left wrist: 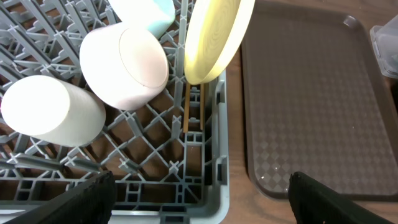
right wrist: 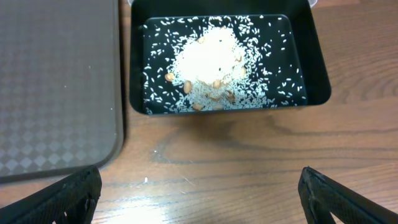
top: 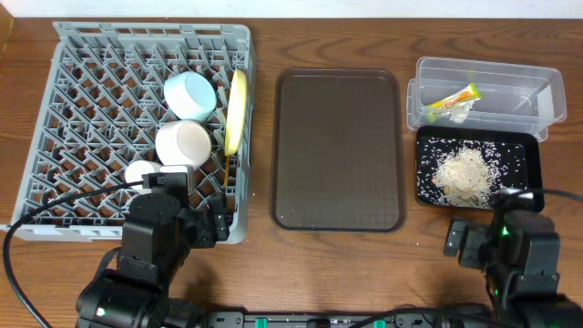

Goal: Sort waste into correct bins and load items into the dishwasher

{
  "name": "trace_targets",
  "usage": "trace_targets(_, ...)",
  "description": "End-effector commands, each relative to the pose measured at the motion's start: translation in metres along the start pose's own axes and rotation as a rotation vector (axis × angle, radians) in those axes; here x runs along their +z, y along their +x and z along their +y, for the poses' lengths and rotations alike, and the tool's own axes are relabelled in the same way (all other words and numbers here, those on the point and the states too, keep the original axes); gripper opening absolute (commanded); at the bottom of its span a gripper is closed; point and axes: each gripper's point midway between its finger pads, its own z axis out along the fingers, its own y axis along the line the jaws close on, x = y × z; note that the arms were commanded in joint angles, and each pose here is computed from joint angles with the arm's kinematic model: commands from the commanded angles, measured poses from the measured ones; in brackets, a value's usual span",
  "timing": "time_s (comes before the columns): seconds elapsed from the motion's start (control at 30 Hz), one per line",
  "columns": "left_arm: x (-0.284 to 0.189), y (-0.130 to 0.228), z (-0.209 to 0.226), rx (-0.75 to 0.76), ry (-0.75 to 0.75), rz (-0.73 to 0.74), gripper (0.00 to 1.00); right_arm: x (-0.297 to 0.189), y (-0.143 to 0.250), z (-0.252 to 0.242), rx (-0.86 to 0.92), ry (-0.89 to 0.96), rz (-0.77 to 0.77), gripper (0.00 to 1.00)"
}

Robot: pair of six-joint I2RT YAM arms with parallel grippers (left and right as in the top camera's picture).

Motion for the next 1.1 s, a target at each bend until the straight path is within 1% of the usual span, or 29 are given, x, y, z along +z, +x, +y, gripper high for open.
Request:
trace_targets(0.0, 0.003, 0.003, 0.003, 0.01, -0.017, 0.007, 0.9, 0.003, 0.006, -0.001, 0.019, -0.005, -0.056, 0.99)
trace_targets(0.13, 0.003, 0.003, 0.003, 0.01, -0.017, 0.007, 0.9, 0.01, -0.008, 0.004, 0.028, -0.032, -0.21, 0.99)
trace_targets(0.17, 0.003, 0.003, 0.003, 0.01, -0.017, 0.007, 0.9, 0.012, -0.017, 0.006, 0.019, -0.046, -0.287, 0.99)
trace_targets(0.23, 0.003, 0.003, 0.003, 0.01, -0.017, 0.007, 0.9, 0.013, -0.029, 0.01, 0.008, -0.065, -0.39, 0.99)
trace_targets(0.27, 0.003, 0.003, 0.003, 0.01, -0.017, 0.007, 0.9, 0.013, -0.038, 0.013, 0.01, -0.081, -0.476, 0.99)
trace_targets(0.33, 0.003, 0.003, 0.003, 0.01, -0.017, 0.007, 0.9, 0.014, -0.047, 0.017, 0.024, -0.102, -0.569, 0.99)
trace_targets(0.4, 0.003, 0.003, 0.003, 0.01, -0.017, 0.007, 0.9, 0.017, -0.052, 0.025, 0.027, -0.151, -0.655, 0.99)
trace_targets(0.5, 0.003, 0.003, 0.003, 0.01, -0.017, 0.007, 0.9, 0.021, -0.054, 0.035, 0.023, -0.205, -0.73, 0.99)
trace_targets(0.67, 0.003, 0.003, 0.003, 0.01, -0.017, 0.007, 0.9, 0.027, -0.052, 0.042, 0.018, -0.25, -0.806, 0.99)
trace_targets(0.77, 0.003, 0.003, 0.003, 0.01, -0.017, 0.007, 0.9, 0.034, -0.049, 0.046, 0.012, -0.264, -0.818, 0.99)
trace_targets(0.83, 0.003, 0.003, 0.003, 0.01, -0.017, 0.007, 0.9, 0.038, -0.046, 0.05, -0.034, -0.269, -0.823, 0.99)
trace_targets(0.9, 0.003, 0.003, 0.003, 0.01, -0.017, 0.007, 0.91, 0.043, -0.041, 0.056, -0.118, -0.268, -0.824, 0.99)
trace_targets(0.93, 0.003, 0.003, 0.003, 0.01, -0.017, 0.006, 0.91, 0.047, -0.037, 0.056, -0.149, -0.256, -0.805, 0.99)
trace_targets(0.97, 0.003, 0.003, 0.003, 0.01, -0.017, 0.007, 0.9, 0.052, -0.032, 0.056, -0.164, -0.252, -0.777, 0.99)
trace_targets(1.07, 0.003, 0.003, 0.003, 0.01, -0.017, 0.007, 0.9, 0.053, -0.031, 0.056, -0.2, -0.233, -0.776, 0.99)
